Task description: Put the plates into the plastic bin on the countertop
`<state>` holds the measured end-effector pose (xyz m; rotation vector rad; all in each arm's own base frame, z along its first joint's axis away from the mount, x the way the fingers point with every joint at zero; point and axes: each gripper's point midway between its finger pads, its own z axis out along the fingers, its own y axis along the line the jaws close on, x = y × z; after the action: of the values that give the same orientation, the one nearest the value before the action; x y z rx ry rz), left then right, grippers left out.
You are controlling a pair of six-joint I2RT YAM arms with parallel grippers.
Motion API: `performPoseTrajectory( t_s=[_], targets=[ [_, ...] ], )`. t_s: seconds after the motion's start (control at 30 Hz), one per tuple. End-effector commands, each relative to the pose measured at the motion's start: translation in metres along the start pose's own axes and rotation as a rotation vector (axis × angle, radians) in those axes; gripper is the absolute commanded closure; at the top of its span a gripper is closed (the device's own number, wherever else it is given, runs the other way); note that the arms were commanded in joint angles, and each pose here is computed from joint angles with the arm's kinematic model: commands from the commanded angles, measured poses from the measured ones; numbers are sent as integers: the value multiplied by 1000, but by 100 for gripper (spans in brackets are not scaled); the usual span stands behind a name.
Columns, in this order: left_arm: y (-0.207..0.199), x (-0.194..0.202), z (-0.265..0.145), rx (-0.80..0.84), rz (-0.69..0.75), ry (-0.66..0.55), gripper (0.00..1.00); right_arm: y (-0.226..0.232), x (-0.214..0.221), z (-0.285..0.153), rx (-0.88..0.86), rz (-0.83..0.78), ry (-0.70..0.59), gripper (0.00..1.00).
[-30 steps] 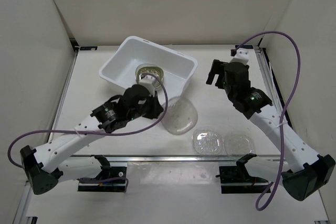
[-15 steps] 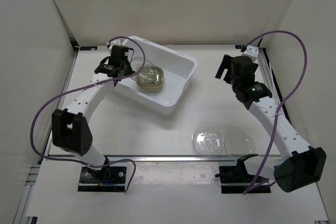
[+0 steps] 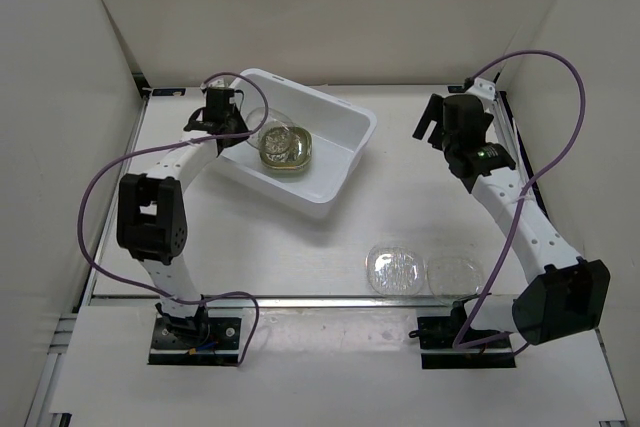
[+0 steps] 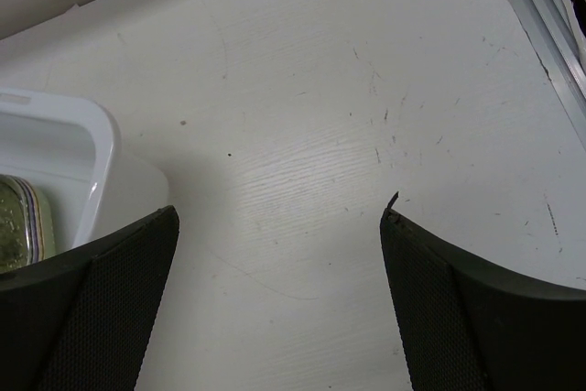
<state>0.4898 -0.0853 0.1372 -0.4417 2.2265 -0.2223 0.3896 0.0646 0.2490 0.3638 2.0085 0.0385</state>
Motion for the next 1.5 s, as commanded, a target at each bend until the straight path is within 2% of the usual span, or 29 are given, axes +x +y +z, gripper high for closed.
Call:
performPoseTrajectory(
  t_s=[0.0,0.33,0.43,0.5,0.73,0.9,0.93,0.97,1.0,1.03,1.17,1.23,1.43,1.47],
  targets=[
    [-13,-11,2,63,-17,-43,90,3,-23,-7,-4,50,-51,8],
    [-17,-2,20,103,-74,-81,90,-9,-21,-25,15,68,-59,7],
    [-21,3,20,104,-54,-78,65,-11,-21,-33,11,72,-56,7],
    [-28,2,17,118,-37,-85,52,-14,-19,-36,16,67,-52,7],
    [-47,5,11,161,33,-90,46,-16,0,-50,-26,34,9,7],
    [-56,18,12,208,55,-50,37,-12,41,-60,-120,-70,163,6],
    [-61,17,10,229,65,-49,28,-14,54,-63,-128,-90,214,5],
    [-62,16,8,236,75,-50,23,-11,69,-66,-167,-105,266,5],
    [-70,15,2,273,92,-49,18,-12,82,-69,-183,-120,309,5],
    [-73,13,-3,282,104,-56,1,-14,98,-74,-200,-135,366,4],
    [-89,-3,-43,328,159,-129,1,-15,155,-92,-286,-125,547,4],
    [-92,-12,-76,361,191,-176,1,-20,181,-99,-311,-123,611,3],
    [-99,-11,-162,460,263,-246,1,-9,219,-95,-466,-156,664,3],
    [-97,8,-166,474,283,-198,1,-4,219,-90,-495,-163,641,2]
  ],
)
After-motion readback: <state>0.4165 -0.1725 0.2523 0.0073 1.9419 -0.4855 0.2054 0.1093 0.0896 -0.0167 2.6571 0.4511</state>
